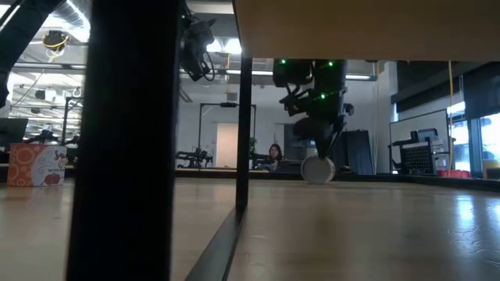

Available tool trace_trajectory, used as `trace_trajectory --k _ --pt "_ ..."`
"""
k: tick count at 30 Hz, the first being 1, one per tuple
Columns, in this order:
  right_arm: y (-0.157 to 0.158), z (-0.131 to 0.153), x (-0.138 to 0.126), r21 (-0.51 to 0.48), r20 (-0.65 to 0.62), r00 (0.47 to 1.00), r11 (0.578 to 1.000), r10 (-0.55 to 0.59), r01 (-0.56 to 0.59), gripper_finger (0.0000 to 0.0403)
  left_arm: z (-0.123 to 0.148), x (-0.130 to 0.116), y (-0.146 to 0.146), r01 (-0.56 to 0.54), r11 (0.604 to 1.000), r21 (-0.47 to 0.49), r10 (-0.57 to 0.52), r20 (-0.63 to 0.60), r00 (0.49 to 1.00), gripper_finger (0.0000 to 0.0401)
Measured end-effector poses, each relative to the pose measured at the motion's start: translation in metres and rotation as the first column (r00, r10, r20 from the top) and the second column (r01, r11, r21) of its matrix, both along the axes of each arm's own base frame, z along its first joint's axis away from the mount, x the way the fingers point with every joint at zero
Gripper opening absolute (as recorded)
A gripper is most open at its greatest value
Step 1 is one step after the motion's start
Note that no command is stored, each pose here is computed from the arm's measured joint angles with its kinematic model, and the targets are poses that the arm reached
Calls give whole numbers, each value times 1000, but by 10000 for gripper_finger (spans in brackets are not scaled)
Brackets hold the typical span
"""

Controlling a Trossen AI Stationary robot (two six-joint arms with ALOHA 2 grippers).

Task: Pick and place cans onto a shelf
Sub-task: Put the yellow canned black beans on the shelf

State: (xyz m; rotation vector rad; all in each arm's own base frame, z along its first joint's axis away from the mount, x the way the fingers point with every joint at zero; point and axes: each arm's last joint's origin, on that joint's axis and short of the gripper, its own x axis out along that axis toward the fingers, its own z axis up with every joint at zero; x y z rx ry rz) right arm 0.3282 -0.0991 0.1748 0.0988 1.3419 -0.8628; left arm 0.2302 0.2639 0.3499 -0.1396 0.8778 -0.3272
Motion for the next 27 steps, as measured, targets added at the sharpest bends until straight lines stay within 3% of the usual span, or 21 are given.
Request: trace_trajectory --k 16,27 --pt "-10 -15 -6 -32 41 999 999 -34 35 95 0 0 0 0 1000 -1 0 0 1000 0" --pt "-12 -15 -3 -52 70 997 998 -40 44 7 0 0 0 0 1000 -2 0 1 1000 0"
